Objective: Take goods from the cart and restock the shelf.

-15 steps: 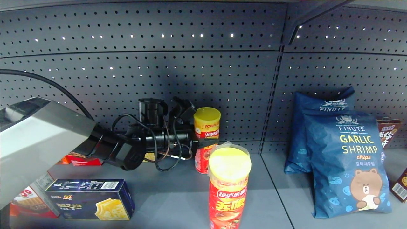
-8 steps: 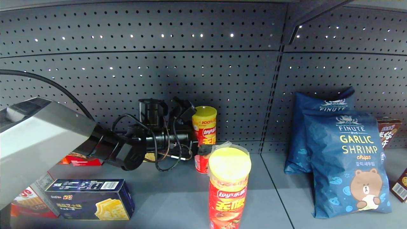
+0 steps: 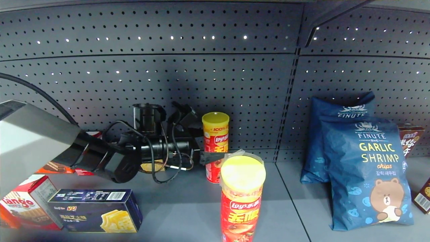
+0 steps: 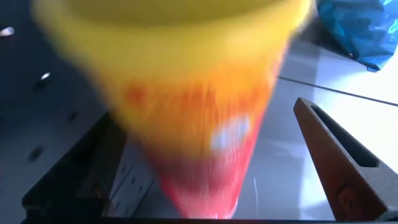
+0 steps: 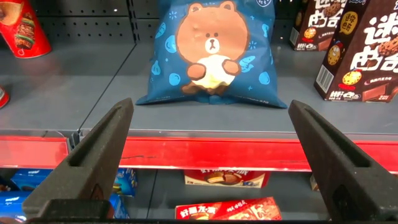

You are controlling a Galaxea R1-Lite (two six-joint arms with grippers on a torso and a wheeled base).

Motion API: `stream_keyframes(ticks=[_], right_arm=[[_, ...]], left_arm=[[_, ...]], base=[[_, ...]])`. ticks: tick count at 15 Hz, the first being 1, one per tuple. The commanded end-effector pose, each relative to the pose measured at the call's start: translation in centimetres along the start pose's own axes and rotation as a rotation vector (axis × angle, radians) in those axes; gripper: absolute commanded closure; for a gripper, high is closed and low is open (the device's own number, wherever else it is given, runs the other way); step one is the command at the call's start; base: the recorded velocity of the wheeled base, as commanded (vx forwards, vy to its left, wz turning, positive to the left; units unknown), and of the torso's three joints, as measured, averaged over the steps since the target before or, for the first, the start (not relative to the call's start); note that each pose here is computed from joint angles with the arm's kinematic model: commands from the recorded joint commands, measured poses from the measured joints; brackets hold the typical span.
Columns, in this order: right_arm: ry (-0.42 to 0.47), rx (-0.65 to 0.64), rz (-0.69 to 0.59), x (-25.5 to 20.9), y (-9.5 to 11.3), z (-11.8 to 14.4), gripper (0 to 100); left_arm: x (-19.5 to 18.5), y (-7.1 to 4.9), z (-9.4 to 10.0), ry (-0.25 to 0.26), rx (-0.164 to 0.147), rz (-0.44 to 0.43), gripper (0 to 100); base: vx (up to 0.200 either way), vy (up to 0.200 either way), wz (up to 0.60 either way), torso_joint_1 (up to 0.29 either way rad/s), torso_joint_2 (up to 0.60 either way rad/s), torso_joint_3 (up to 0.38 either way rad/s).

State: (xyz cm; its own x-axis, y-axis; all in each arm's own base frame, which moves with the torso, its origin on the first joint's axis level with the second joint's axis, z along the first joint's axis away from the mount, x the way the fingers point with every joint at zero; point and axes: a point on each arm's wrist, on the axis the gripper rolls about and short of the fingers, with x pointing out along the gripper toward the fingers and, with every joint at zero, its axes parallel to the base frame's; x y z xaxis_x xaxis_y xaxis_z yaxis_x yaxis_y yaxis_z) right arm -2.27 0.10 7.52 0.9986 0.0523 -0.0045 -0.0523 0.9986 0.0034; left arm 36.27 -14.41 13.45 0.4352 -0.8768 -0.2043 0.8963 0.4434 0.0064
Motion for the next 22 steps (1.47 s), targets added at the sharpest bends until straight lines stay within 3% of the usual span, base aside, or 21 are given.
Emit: stream_keyframes(ticks=[1, 3, 4, 6, 7, 10, 18, 20, 21, 22], right_arm=[[0.002, 0.000, 0.001, 0.0, 0.0, 0.0, 0], [0.002, 0.000, 0.000, 0.0, 0.0, 0.0, 0], [0.003, 0.000, 0.001, 0.0, 0.0, 0.0, 0], [0.002, 0.000, 0.001, 0.0, 0.0, 0.0, 0], [0.002, 0.000, 0.000, 0.0, 0.0, 0.0, 0], [0.002, 0.000, 0.001, 0.0, 0.0, 0.0, 0], [0.002, 0.000, 0.000, 0.0, 0.0, 0.0, 0], [0.002, 0.000, 0.001, 0.0, 0.0, 0.0, 0], [0.002, 0.000, 0.001, 0.0, 0.0, 0.0, 0], [0.003, 0.000, 0.001, 0.0, 0.0, 0.0, 0]], left_arm=[[-1.8, -0.4, 0.9, -0.011, 0.011, 0.026, 0], [-2.4, -1.0, 1.4, -0.007, 0.026, 0.088, 0], [-2.5, -1.4, 2.0, -0.004, 0.041, 0.169, 0], [-2.7, -1.7, 2.8, 0.016, 0.107, 0.310, 0], [-2.9, -1.6, 3.0, 0.015, 0.136, 0.320, 0], [-4.8, -3.0, 4.7, -0.019, 0.165, 0.333, 0], [-5.6, -4.2, 4.2, 0.000, 0.150, 0.319, 0], [-5.9, -4.7, 2.5, 0.050, 0.129, 0.315, 0], [-5.9, -4.7, 2.4, 0.053, 0.130, 0.314, 0], [-6.0, -4.6, 2.0, 0.081, 0.171, 0.334, 0]], base=[[0.000, 0.000, 0.00, 0.000, 0.00, 0.000], [0.000, 0.000, 0.00, 0.000, 0.00, 0.000], [0.000, 0.000, 0.00, 0.000, 0.00, 0.000], [0.000, 0.000, 0.00, 0.000, 0.00, 0.000], [0.000, 0.000, 0.00, 0.000, 0.00, 0.000], [0.000, 0.000, 0.00, 0.000, 0.00, 0.000], [0.000, 0.000, 0.00, 0.000, 0.00, 0.000], [0.000, 0.000, 0.00, 0.000, 0.00, 0.000], [0.000, 0.000, 0.00, 0.000, 0.00, 0.000], [0.000, 0.000, 0.00, 0.000, 0.00, 0.000]])
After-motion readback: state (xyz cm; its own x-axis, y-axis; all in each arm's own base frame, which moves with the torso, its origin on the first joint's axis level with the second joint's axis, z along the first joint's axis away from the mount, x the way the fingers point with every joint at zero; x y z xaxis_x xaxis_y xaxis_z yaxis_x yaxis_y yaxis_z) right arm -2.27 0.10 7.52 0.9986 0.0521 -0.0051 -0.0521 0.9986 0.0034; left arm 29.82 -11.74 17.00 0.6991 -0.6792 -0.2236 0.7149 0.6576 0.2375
